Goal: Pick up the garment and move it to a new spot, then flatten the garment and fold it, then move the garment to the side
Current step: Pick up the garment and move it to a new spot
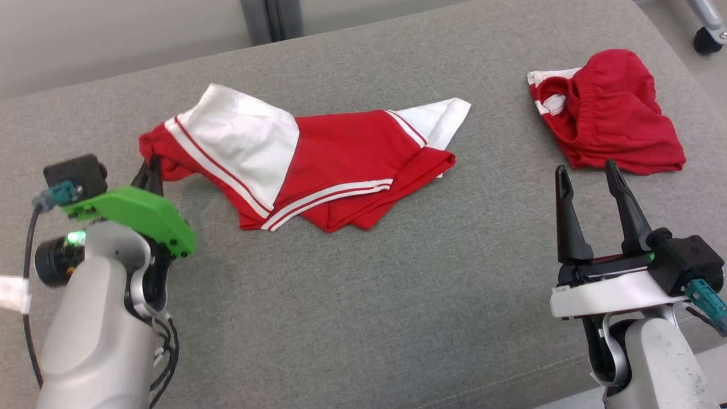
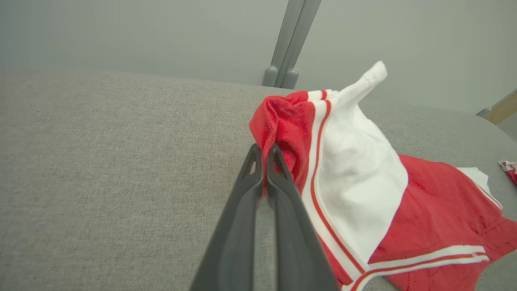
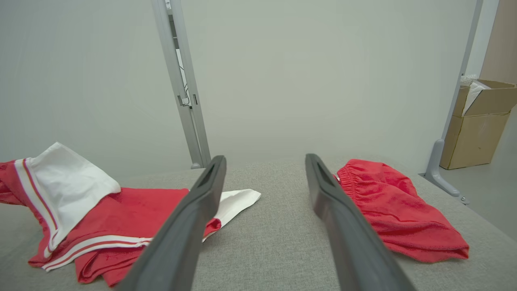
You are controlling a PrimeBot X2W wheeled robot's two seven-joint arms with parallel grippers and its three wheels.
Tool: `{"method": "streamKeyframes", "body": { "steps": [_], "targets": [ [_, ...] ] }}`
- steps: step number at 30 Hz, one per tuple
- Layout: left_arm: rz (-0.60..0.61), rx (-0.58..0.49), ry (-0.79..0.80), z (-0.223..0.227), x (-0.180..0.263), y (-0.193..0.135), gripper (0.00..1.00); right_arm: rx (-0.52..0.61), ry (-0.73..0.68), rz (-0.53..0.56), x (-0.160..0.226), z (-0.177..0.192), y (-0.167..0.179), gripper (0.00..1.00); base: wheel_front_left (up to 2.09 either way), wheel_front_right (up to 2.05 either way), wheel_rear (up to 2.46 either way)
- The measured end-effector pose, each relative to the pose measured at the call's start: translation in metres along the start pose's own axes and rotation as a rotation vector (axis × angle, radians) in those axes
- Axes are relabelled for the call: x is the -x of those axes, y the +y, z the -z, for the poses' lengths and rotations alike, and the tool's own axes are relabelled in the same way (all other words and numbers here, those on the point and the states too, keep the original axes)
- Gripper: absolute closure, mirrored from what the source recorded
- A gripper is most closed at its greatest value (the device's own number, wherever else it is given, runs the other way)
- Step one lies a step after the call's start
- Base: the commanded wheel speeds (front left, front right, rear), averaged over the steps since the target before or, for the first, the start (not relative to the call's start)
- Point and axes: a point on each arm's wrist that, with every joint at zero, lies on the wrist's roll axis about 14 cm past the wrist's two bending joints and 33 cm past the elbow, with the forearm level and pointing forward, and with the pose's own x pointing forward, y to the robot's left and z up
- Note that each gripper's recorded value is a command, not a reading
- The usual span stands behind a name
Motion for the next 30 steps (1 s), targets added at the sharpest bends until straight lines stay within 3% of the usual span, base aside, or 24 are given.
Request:
{"method": "streamKeyframes", "body": {
  "steps": [5, 12, 13, 14, 15, 23, 30],
  "targets": [
    [-0.137, 0.043, 0.05, 0.048, 0.024, 0.049, 1.0, 0.002, 0.009, -0.024, -0.005, 0.005, 0.008, 0.0, 0.0, 0.0, 0.0],
    [-0.213, 0.069, 0.037, 0.066, 0.04, 0.072, 1.0, -0.007, 0.022, -0.075, -0.011, 0.012, 0.026, 0.0, 0.0, 0.0, 0.0],
    [-0.212, 0.072, 0.027, 0.065, 0.041, 0.072, 0.66, -0.009, 0.023, -0.081, -0.012, 0.013, 0.028, 0.0, 0.0, 0.0, 0.0],
    [-0.211, 0.072, 0.011, 0.063, 0.042, 0.071, 0.09, -0.009, 0.025, -0.088, -0.012, 0.014, 0.03, 0.0, 0.0, 0.0, 0.0],
    [-0.208, 0.071, -0.007, 0.06, 0.043, 0.07, 0.0, -0.009, 0.026, -0.092, -0.012, 0.014, 0.032, 0.0, 0.0, 0.0, 0.0],
    [-0.096, 0.007, -0.186, 0.022, 0.053, 0.042, 0.0, -0.003, 0.019, -0.104, -0.006, 0.009, 0.036, 0.0, 0.0, 0.0, 0.0],
    [-0.049, -0.05, -0.303, 0.002, 0.087, 0.026, 0.0, 0.012, 0.027, -0.114, 0.006, 0.007, 0.038, 0.0, 0.0, 0.0, 0.0]
  ]
}}
